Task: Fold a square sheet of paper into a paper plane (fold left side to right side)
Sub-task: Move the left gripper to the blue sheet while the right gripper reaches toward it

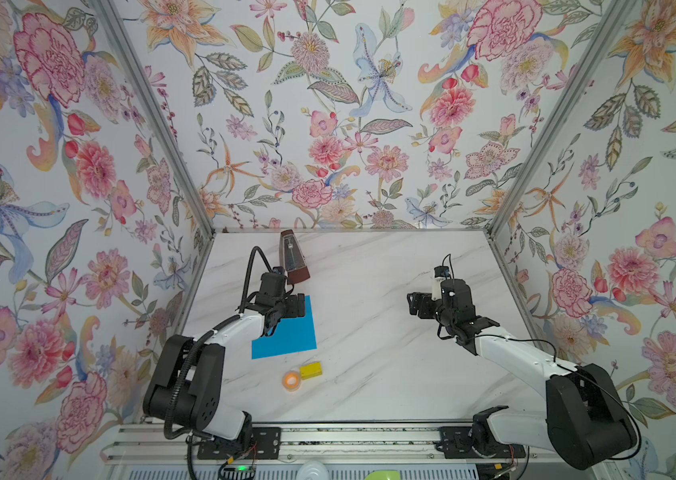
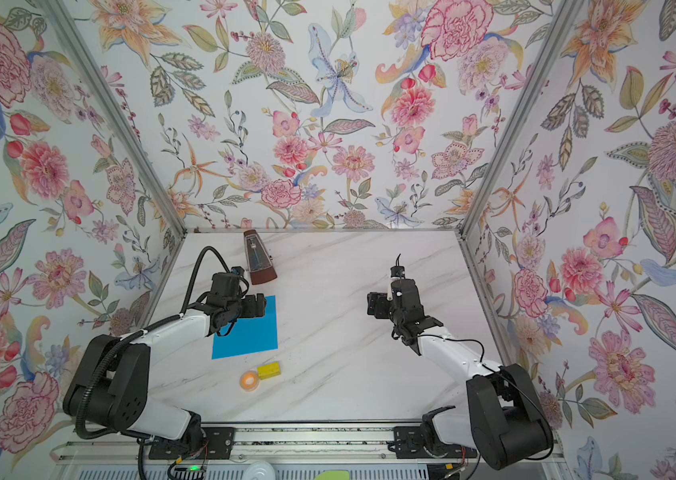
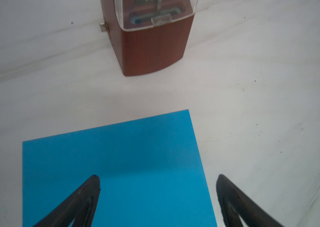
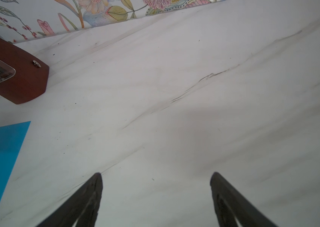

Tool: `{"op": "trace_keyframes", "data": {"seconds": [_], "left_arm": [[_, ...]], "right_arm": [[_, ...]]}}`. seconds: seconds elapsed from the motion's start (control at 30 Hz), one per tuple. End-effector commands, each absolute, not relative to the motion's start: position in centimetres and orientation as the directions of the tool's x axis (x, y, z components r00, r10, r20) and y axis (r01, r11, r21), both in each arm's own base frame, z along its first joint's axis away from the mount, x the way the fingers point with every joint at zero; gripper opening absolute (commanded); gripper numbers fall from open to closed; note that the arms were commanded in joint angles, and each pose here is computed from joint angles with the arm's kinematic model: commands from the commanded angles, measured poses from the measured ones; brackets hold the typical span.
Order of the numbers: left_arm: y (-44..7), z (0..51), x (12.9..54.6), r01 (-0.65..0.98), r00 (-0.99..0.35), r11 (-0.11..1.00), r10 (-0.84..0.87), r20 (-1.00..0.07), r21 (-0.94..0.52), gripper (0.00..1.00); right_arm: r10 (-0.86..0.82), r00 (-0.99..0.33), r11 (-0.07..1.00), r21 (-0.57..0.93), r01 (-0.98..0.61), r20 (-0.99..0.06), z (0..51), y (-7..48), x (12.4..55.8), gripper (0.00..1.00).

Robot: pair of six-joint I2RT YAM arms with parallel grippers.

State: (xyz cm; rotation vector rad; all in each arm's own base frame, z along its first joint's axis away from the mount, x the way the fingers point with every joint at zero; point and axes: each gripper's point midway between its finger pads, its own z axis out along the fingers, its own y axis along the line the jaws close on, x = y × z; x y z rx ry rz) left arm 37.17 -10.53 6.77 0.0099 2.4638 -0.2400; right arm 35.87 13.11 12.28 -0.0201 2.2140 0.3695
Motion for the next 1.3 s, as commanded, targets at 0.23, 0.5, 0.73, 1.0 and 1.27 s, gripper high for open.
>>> {"op": "trace_keyframes", "data": {"seconds": [0.23, 0.5, 0.73, 1.0, 1.27], "left_arm": [[-15.6, 1.7, 33.9, 0.079, -0.915, 0.949, -0.053, -0.400, -0.305, 0.93], [-21.7, 1.0, 32.5, 0.095, -0.923, 0.915, -0.066, -0.379, -0.392, 0.92], [-28.6, 2.1, 32.9, 0.091, -0.907, 0.847, -0.146, -0.395, -0.523, 0.88], [-31.5, 5.2, 33.3, 0.103, -0.866, 0.782, -0.233, -0.443, -0.614, 0.87], [-27.4, 10.3, 35.0, 0.143, -0.773, 0.862, -0.209, -0.599, -0.485, 0.88]], "right_arm": [[0.270, -0.718, 0.878, 0.470, -0.089, -0.641, 12.2, 17.1, 34.9, 0.81], [0.308, -0.773, 0.850, 0.525, -0.039, -0.555, 11.5, 18.4, 34.3, 0.75], [0.329, -0.836, 0.794, 0.608, -0.006, -0.439, 10.0, 20.5, 33.6, 0.71], [0.327, -0.885, 0.749, 0.662, 0.030, -0.331, 8.1, 23.1, 32.3, 0.59], [0.270, -0.928, 0.671, 0.742, -0.009, -0.255, 7.8, 27.9, 31.2, 0.31]]}}
